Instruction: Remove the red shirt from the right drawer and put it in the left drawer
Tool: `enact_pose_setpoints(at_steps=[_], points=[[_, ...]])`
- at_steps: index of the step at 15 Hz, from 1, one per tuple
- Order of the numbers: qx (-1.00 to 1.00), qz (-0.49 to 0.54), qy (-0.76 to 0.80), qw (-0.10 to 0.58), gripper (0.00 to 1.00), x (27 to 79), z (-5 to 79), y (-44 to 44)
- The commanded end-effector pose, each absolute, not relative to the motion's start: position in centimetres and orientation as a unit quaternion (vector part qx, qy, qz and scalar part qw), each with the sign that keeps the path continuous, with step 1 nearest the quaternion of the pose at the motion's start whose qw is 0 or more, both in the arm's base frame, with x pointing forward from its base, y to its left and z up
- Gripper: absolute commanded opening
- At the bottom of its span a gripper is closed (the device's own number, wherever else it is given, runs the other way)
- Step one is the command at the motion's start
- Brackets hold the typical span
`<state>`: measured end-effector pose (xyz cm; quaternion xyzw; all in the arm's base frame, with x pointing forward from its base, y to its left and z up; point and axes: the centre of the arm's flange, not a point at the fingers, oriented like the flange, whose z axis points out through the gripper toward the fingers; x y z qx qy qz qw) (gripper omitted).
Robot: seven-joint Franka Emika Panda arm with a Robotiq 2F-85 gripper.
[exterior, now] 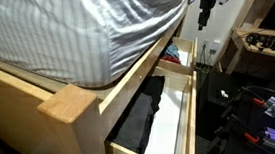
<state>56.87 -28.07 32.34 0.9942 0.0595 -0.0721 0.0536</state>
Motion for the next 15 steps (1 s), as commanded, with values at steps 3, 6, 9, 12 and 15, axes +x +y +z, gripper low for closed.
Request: enact_pose_setpoints(at_steps=[3, 6, 9, 12, 15], points=[[0.974, -0.106, 0.200, 0.006, 1.00, 58.1, 28.1, -24.2], [0.952, -0.153, 0.265, -0.001, 1.00, 59.5, 25.8, -23.8], [0.955, -0.164, 0.246, 0.027, 1.00, 58.5, 25.3, -23.1], [0.954, -0.170, 0.244, 0.033, 1.00, 58.9, 24.6, -23.0], [0.951, -0.164, 0.260, 0.021, 1.00, 58.8, 24.2, -22.7]])
